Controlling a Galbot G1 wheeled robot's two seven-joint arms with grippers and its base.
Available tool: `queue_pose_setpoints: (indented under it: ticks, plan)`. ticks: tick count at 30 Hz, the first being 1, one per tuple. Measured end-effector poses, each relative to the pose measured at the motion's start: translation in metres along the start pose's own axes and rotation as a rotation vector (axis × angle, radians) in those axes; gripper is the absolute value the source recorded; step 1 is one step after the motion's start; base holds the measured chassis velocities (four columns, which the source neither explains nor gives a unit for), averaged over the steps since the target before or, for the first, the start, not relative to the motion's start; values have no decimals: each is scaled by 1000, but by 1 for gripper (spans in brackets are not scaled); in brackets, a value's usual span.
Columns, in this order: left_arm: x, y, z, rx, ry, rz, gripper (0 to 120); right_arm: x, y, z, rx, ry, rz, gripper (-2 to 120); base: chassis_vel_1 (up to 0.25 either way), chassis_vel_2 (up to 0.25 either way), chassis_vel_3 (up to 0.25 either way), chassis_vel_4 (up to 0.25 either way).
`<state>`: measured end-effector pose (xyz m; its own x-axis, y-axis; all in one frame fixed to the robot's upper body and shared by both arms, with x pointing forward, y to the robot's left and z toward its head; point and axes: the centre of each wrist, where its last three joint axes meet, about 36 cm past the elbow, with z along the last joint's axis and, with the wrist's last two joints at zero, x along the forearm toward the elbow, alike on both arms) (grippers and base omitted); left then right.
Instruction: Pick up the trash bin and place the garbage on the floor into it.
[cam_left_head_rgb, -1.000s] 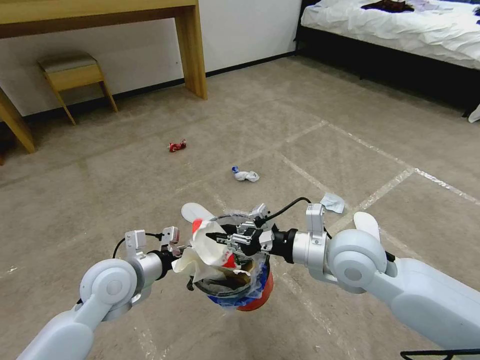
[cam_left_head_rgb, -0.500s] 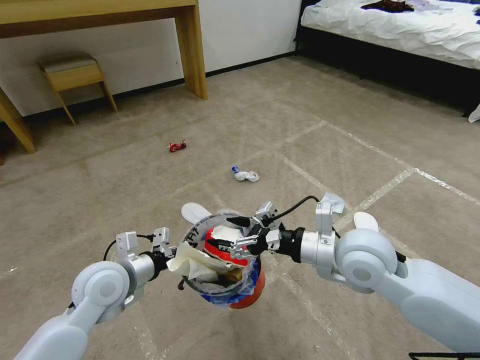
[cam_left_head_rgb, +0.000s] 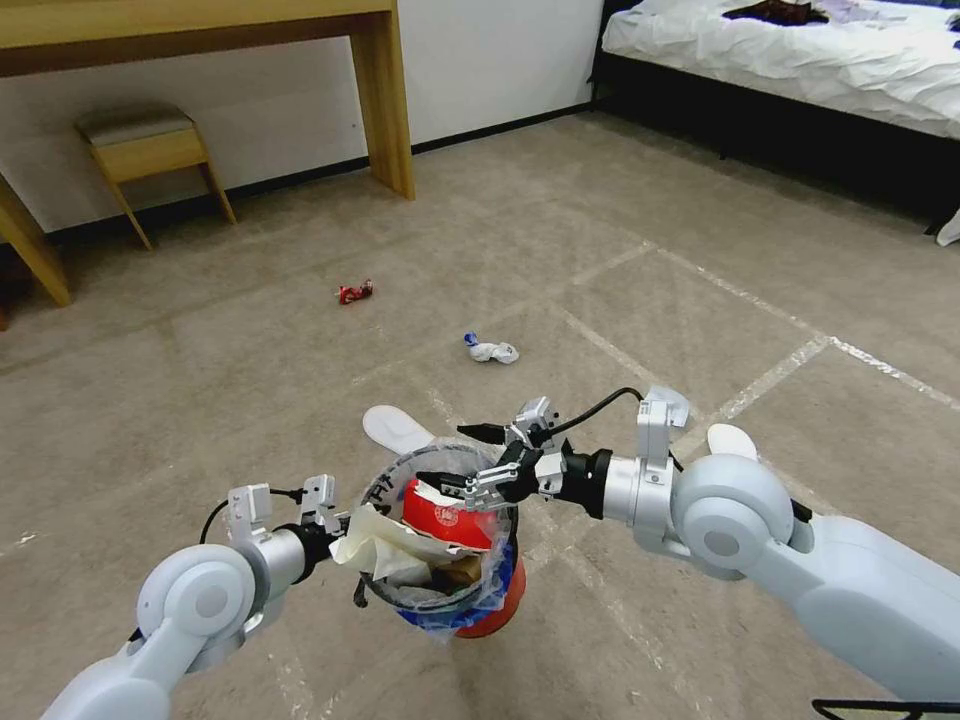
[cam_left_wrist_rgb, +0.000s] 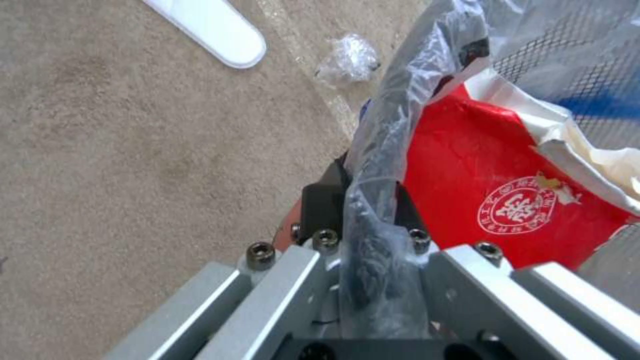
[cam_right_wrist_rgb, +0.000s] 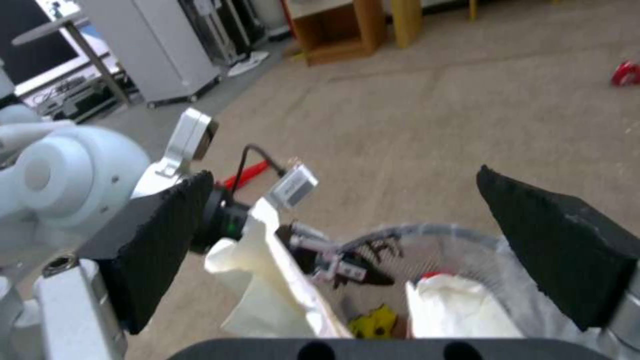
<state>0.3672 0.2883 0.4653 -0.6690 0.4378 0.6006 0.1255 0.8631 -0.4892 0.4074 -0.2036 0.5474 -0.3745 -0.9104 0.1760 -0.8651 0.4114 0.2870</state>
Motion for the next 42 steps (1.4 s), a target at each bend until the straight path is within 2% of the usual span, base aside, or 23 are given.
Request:
queue_pose_setpoints:
  ticks: [10,15,16,19,23,26,27,29,32,37,42]
  plan:
    - [0,8,0,17,-15,-18,1,25,-11,-19,30,-69,100,100,0,0,0,0]
    - [5,22,-4,17,-55,-59,1,71,-38,3,37,-79,310,100,0,0,0,0]
    - [5,22,-4,17,-55,-59,1,71,-38,3,37,-79,310,100,0,0,0,0]
    - [12,29,-11,10,-88,-77,1,102,-55,18,83,-71,460,100,0,0,0,0]
    - [19,35,-18,-2,-113,-95,1,117,-65,32,92,-56,566,100,0,0,0,0]
    - [28,42,-25,-15,-146,-112,1,131,-82,46,74,-68,764,100,0,0,0,0]
    - [28,42,-25,-15,-146,-112,1,131,-82,46,74,-68,764,100,0,0,0,0]
    - [31,45,-27,-20,-164,-125,1,141,-95,51,67,-79,887,100,0,0,0,0]
    - [32,45,-27,-14,-176,-124,1,155,-106,59,85,-61,968,100,0,0,0,0]
    - [33,43,-26,-2,-190,-115,1,165,-106,73,90,-37,1010,100,0,0,0,0]
    - [34,41,-24,6,-201,-97,1,169,-94,85,88,-30,1024,100,0,0,0,0]
